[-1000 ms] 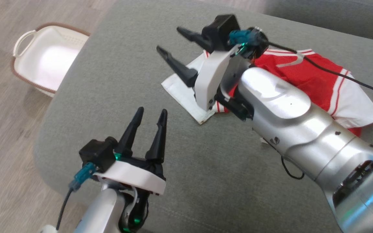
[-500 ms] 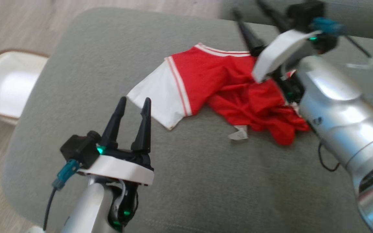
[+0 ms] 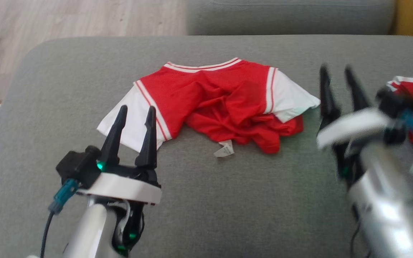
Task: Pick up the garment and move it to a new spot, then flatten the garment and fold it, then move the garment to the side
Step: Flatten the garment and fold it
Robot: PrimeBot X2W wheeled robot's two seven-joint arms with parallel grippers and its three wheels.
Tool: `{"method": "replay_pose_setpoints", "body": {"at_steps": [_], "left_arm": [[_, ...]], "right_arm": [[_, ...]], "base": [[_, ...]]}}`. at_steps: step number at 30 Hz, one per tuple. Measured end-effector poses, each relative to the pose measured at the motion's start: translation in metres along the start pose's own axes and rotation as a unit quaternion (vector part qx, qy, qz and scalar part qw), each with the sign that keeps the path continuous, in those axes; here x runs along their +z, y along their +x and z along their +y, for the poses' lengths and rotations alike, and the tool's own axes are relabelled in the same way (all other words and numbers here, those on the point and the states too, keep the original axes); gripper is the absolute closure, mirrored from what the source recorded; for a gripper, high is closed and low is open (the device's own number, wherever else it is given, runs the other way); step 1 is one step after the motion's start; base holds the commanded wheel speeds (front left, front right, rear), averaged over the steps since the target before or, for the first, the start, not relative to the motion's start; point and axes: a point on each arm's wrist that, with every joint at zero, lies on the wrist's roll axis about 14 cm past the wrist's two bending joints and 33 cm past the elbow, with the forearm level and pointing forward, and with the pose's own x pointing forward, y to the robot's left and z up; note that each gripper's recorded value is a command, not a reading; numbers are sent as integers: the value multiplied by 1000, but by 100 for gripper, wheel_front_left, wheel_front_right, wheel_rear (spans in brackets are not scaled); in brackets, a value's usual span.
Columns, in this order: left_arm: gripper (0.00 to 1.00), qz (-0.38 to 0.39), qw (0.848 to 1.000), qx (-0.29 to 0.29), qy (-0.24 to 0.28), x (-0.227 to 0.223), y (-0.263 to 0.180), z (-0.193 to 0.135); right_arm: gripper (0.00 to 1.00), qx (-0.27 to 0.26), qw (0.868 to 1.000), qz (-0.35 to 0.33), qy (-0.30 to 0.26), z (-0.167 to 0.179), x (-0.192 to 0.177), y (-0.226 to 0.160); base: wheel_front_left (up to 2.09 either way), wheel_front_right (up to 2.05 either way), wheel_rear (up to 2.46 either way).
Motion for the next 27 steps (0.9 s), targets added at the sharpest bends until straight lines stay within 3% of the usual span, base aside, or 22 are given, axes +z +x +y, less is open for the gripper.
{"method": "replay_pose_setpoints", "body": {"at_steps": [7, 11, 15, 20, 27], "left_arm": [[0, 18, 1000, -4, -6, -13, -4, -4], [0, 22, 1000, -12, -9, -16, -3, -8], [0, 28, 999, -12, -10, -20, -3, -7], [0, 41, 999, -16, -8, -31, 1, -7], [0, 56, 998, -9, -5, -43, 8, 1]], "right_arm": [[0, -65, 998, -13, 10, -25, -20, -59], [0, -69, 997, -17, 12, -27, -21, -70], [0, -66, 997, -22, 16, -24, -20, -68], [0, -87, 996, 24, 7, -41, -38, -60], [0, -94, 990, 104, 24, -51, -65, -13]], "base": [[0, 0, 0], [0, 0, 0], [0, 0, 0], [0, 0, 0], [0, 0, 0]]}}
